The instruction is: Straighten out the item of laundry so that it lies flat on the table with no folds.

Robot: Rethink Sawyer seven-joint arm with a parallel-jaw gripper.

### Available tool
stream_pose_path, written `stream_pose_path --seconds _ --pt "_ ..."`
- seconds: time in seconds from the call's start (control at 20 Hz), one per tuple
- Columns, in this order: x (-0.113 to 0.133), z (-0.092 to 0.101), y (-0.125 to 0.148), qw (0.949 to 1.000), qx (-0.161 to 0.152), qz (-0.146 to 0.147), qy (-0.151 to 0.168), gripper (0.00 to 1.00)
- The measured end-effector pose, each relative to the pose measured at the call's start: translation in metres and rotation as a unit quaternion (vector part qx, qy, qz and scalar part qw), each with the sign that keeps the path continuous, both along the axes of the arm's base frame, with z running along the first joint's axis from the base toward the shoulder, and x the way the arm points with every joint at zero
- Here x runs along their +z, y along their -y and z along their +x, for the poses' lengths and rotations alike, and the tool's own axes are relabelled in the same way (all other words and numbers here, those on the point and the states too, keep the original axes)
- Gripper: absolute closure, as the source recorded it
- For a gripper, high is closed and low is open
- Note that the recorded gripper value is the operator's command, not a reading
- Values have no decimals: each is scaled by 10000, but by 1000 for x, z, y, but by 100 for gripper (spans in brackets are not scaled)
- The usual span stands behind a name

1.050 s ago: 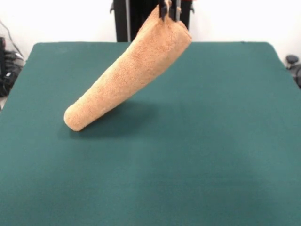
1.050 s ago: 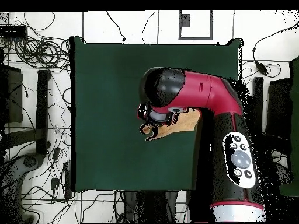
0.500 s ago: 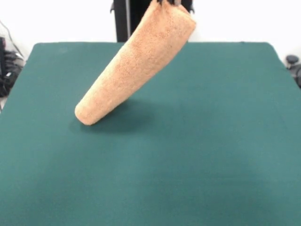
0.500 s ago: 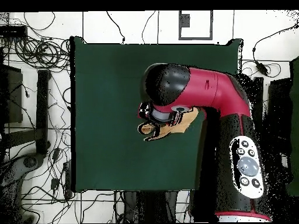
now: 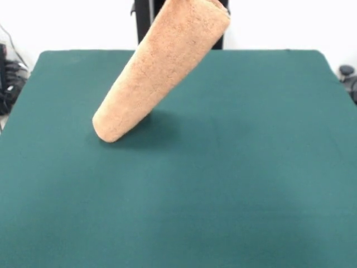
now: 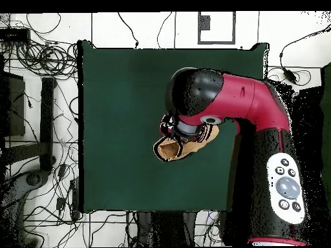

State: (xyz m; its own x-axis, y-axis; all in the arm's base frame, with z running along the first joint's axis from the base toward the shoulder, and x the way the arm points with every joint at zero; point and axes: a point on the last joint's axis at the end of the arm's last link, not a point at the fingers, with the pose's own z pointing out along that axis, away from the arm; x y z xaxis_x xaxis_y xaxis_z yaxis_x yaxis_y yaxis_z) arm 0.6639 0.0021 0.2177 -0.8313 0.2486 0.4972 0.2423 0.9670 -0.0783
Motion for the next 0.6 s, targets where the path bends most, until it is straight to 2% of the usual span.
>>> stream_pose_path --seconds 0.6 --pt "26 7 14 9994 -257 128 186 100"
